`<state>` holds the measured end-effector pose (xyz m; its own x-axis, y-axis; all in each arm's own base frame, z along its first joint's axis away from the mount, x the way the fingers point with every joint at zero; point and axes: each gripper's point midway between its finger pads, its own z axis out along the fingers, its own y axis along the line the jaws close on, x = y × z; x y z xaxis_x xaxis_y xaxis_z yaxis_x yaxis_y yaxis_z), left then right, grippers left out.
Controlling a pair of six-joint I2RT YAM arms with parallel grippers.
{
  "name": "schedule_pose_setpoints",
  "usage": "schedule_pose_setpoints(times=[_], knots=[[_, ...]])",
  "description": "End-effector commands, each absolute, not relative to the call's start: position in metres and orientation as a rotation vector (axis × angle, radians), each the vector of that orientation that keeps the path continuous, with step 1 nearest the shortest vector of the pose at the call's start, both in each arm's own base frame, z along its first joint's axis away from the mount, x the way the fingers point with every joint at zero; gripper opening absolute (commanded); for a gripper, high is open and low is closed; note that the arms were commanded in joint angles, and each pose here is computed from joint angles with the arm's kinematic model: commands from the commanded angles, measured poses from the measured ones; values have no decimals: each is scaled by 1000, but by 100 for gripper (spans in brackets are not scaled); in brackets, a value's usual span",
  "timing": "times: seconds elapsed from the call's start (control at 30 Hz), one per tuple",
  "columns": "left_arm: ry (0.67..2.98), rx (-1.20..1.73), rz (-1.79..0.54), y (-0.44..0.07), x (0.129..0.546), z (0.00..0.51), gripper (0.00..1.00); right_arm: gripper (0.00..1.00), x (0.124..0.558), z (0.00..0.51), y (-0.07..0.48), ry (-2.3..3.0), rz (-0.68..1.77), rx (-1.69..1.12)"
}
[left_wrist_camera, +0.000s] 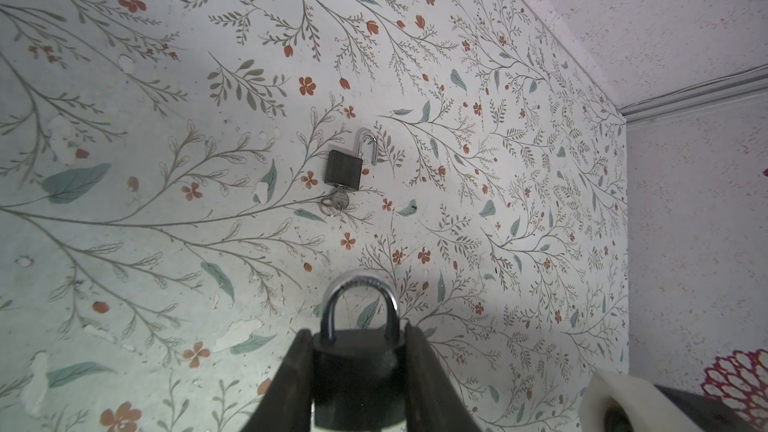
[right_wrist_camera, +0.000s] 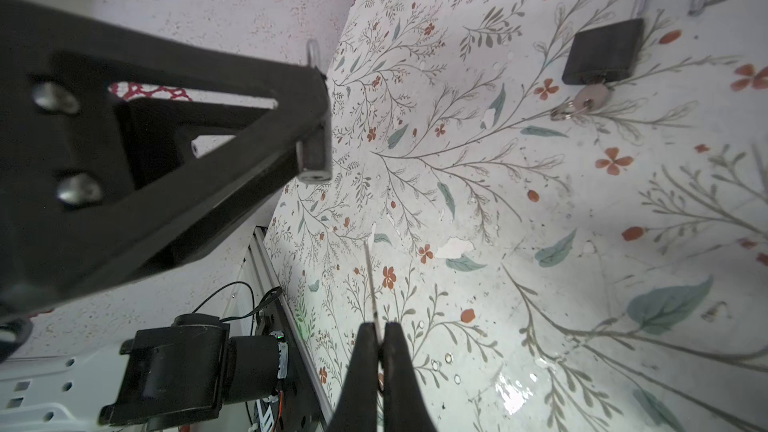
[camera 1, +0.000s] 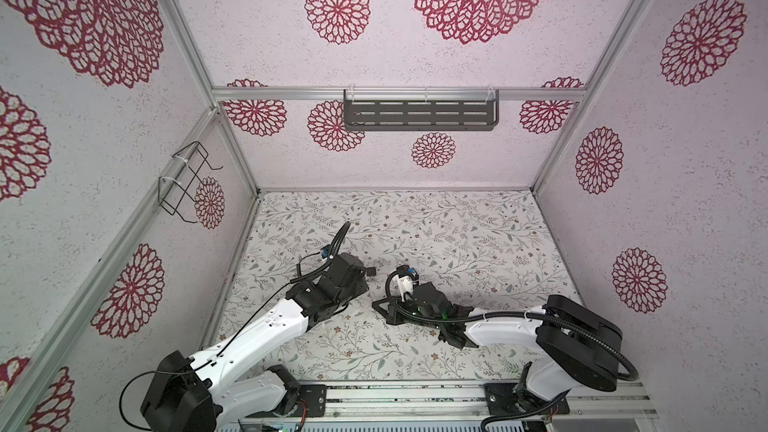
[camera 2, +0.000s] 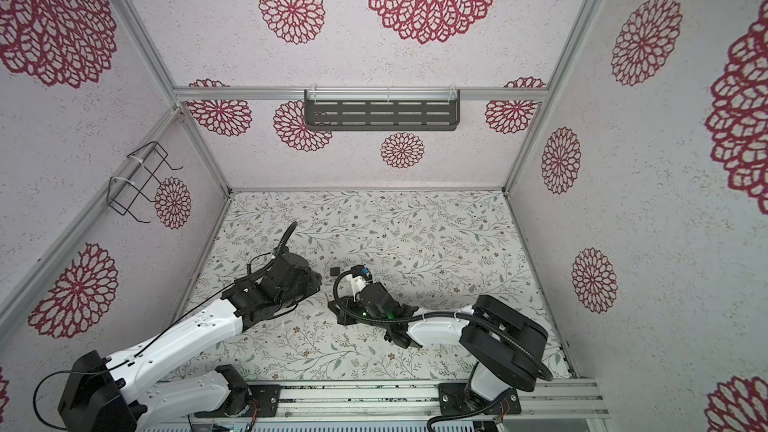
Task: Unlock with the key
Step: 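Lift the padlock with the left gripper while the right gripper brings the key toward it, then align the key tip in the right gripper with the padlock's keyhole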
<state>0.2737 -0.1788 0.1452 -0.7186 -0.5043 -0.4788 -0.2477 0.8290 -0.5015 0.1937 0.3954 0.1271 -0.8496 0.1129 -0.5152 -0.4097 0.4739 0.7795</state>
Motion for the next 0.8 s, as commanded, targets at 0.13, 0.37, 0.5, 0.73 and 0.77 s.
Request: schedule_pose_setpoints(times=[0.13, 0.37, 0.5, 0.73, 0.77], knots=[[2322, -530, -590, -186, 279, 167, 0, 0, 201, 173, 418, 2070, 1489, -242], [2317, -518, -587, -186, 280, 170, 0, 0, 204, 170, 423, 2085, 1470, -242], [2313, -515, -581, -185, 280, 172, 0, 0, 206, 163, 421, 2105, 1445, -226], [2303, -518, -571, -181, 279, 173, 0, 0, 205, 161, 416, 2112, 1425, -234], [2302, -516, -570, -181, 279, 173, 0, 0, 205, 161, 415, 2111, 1421, -232]])
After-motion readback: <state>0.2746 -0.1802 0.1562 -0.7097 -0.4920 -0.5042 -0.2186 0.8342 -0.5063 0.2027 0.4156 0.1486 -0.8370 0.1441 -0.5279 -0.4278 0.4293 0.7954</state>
